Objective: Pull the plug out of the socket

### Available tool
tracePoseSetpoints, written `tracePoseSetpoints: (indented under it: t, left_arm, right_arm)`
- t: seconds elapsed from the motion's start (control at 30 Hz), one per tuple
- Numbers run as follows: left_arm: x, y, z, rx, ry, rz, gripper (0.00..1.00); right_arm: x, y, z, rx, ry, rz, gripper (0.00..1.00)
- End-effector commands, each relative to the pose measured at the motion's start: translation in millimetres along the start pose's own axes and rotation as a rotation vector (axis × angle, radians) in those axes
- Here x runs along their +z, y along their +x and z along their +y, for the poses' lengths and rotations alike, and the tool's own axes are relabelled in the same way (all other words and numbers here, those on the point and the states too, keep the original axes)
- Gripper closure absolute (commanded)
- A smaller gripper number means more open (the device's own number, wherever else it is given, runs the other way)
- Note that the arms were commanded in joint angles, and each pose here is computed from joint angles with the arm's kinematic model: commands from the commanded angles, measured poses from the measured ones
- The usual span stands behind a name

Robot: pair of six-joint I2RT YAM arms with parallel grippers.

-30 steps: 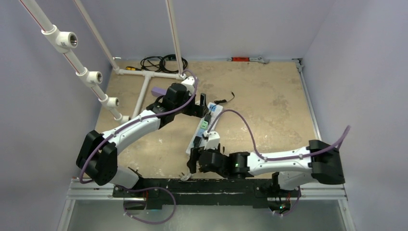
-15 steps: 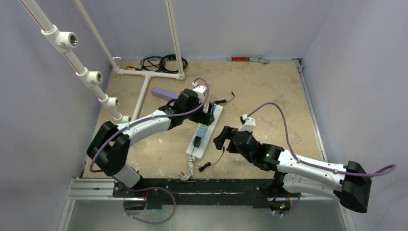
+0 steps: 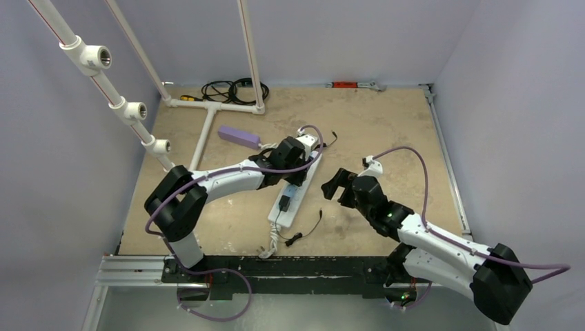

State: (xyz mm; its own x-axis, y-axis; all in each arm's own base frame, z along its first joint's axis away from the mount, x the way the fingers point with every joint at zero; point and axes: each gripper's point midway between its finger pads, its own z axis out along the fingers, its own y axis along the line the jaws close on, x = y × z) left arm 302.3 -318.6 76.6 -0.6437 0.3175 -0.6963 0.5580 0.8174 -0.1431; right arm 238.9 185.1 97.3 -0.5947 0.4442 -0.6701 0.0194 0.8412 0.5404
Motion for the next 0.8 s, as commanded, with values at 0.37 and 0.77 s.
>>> tracePoseSetpoints:
  t: [0.37, 0.77]
  left_arm:
    - [5, 23, -84, 0.278, 0.215, 0.032, 0.85]
    - [-68, -36, -71, 0.309, 0.140, -0.177, 0.10]
  right_arm:
    - [-15, -42, -10, -0.007, 0.019, -0.143, 0.01]
    - [9, -48, -27, 0.035, -0.050, -0.092, 0.01]
